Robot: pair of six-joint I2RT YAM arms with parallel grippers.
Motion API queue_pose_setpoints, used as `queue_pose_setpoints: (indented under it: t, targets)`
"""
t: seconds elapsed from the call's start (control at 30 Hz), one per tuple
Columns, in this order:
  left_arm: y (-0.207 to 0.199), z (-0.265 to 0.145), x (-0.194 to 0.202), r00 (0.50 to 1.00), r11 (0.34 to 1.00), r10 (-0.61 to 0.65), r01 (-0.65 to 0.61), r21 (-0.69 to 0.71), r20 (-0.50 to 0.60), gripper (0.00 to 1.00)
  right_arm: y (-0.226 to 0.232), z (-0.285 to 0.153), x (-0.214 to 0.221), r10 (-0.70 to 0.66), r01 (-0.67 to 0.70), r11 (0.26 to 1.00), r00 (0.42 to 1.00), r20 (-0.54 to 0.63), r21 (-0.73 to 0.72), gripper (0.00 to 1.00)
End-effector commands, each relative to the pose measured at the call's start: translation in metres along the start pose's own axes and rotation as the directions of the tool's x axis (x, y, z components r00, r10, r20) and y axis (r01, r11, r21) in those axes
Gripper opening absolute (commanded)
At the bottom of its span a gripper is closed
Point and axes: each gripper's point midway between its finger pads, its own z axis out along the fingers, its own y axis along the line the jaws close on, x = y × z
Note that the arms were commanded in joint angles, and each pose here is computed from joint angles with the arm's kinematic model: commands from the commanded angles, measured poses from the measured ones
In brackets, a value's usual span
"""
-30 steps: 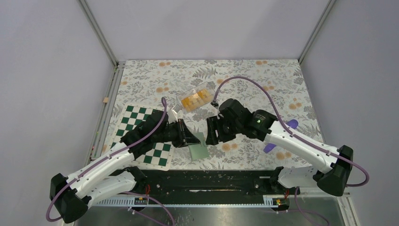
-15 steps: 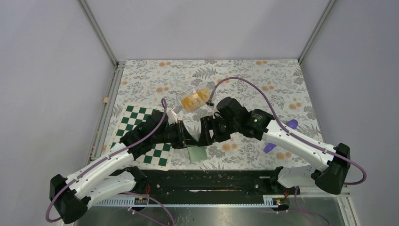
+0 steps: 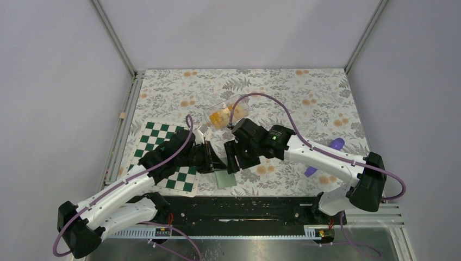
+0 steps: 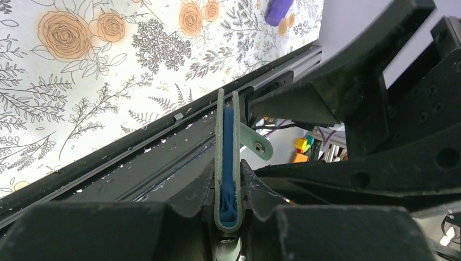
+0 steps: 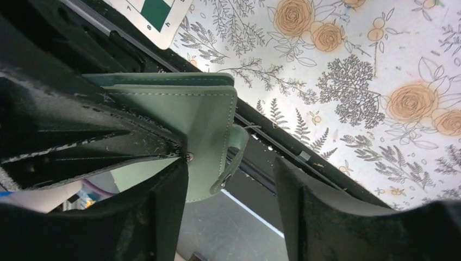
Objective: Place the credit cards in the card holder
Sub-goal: Open the card holder.
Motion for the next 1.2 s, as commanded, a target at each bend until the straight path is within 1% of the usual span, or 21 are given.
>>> queue_pose_setpoints:
  t: [0.0, 0.07, 0.13, 0.2, 0.33, 0.37, 0.5, 0.6, 0.63, 0.67, 0.7, 0.77, 0.8, 0.83, 0.87, 0.97, 1.0, 1.1, 1.17]
  targets:
    - [-0.024, -0.011, -0.009, 0.998, 0.997, 0.049, -0.051, 0.054, 0.040, 0.00, -0.007, -0.009, -0.009, -0.007, 0.003, 0.998, 0.999, 0.050, 0.070, 0.56]
    - [-0.023, -0.011, -0.008, 0.998, 0.997, 0.049, -0.051, 0.054, 0.042, 0.00, -0.006, -0.010, -0.010, -0.003, -0.001, 0.998, 0.998, 0.061, 0.062, 0.49]
    - [-0.023, -0.012, -0.009, 0.998, 0.997, 0.049, -0.051, 0.055, 0.046, 0.00, -0.006, -0.011, -0.010, 0.000, -0.003, 0.998, 0.998, 0.064, 0.057, 0.47]
    - [-0.024, -0.013, -0.009, 0.998, 0.997, 0.051, -0.054, 0.059, 0.048, 0.00, -0.006, -0.009, -0.009, 0.002, -0.005, 0.999, 0.998, 0.062, 0.053, 0.42]
    - [-0.028, -0.015, -0.009, 0.997, 0.995, 0.060, -0.063, 0.072, 0.049, 0.00, -0.006, -0.005, -0.006, 0.011, -0.013, 0.999, 0.999, 0.047, 0.048, 0.40]
    - [-0.029, -0.016, -0.009, 0.997, 0.995, 0.062, -0.066, 0.074, 0.048, 0.00, -0.005, -0.004, -0.006, 0.011, -0.013, 0.999, 0.999, 0.042, 0.043, 0.37]
    - [-0.030, -0.018, -0.013, 0.995, 0.996, 0.059, -0.064, 0.066, 0.074, 0.00, 0.008, -0.007, -0.004, 0.003, -0.003, 1.000, 1.000, 0.029, -0.028, 0.24]
    - [-0.034, -0.018, -0.020, 0.993, 0.995, 0.054, -0.062, 0.073, 0.108, 0.00, 0.017, -0.010, -0.007, 0.008, -0.004, 0.996, 0.999, 0.046, -0.090, 0.14]
    - [-0.036, -0.018, -0.021, 0.992, 0.995, 0.055, -0.064, 0.078, 0.112, 0.00, 0.017, -0.010, -0.008, 0.014, -0.010, 0.995, 0.999, 0.047, -0.096, 0.07]
    - [-0.038, -0.018, -0.023, 0.992, 0.994, 0.058, -0.068, 0.082, 0.116, 0.00, 0.017, -0.011, -0.008, 0.017, -0.012, 0.995, 0.999, 0.047, -0.100, 0.03]
    - [-0.039, -0.018, -0.024, 0.991, 0.994, 0.062, -0.072, 0.082, 0.119, 0.00, 0.016, -0.012, -0.008, 0.019, -0.014, 0.995, 0.999, 0.046, -0.102, 0.00]
    - [-0.041, -0.019, -0.027, 0.989, 0.993, 0.074, -0.085, 0.080, 0.129, 0.03, 0.012, -0.014, -0.009, 0.024, -0.019, 0.995, 0.998, 0.050, -0.103, 0.00]
    - [-0.041, -0.019, -0.028, 0.987, 0.993, 0.081, -0.092, 0.076, 0.137, 0.09, 0.009, -0.016, -0.010, 0.023, -0.017, 0.995, 0.998, 0.056, -0.101, 0.00]
    - [-0.040, -0.019, -0.030, 0.985, 0.992, 0.095, -0.106, 0.070, 0.146, 0.18, 0.007, -0.019, -0.010, 0.019, -0.013, 0.995, 0.998, 0.063, -0.099, 0.00]
    - [-0.039, -0.021, -0.033, 0.980, 0.991, 0.114, -0.124, 0.052, 0.163, 0.34, 0.005, -0.023, -0.013, 0.012, -0.005, 0.995, 0.997, 0.077, -0.100, 0.00]
    - [-0.030, -0.030, -0.047, 0.954, 0.981, 0.192, -0.189, -0.033, 0.232, 0.89, 0.000, -0.040, -0.020, -0.049, 0.062, 0.993, 0.991, 0.126, -0.104, 0.00]
    - [-0.026, -0.035, -0.052, 0.941, 0.976, 0.219, -0.206, -0.077, 0.257, 0.98, 0.000, -0.046, -0.023, -0.078, 0.093, 0.990, 0.987, 0.143, -0.106, 0.00]
    - [-0.009, -0.052, -0.070, 0.894, 0.939, 0.317, -0.251, -0.233, 0.315, 0.99, -0.001, -0.060, -0.026, -0.168, 0.184, 0.978, 0.974, 0.153, -0.096, 0.00]
    - [-0.008, -0.057, -0.076, 0.854, 0.903, 0.413, -0.338, -0.266, 0.316, 0.99, -0.001, -0.066, -0.025, -0.236, 0.248, 0.964, 0.963, 0.133, -0.090, 0.00]
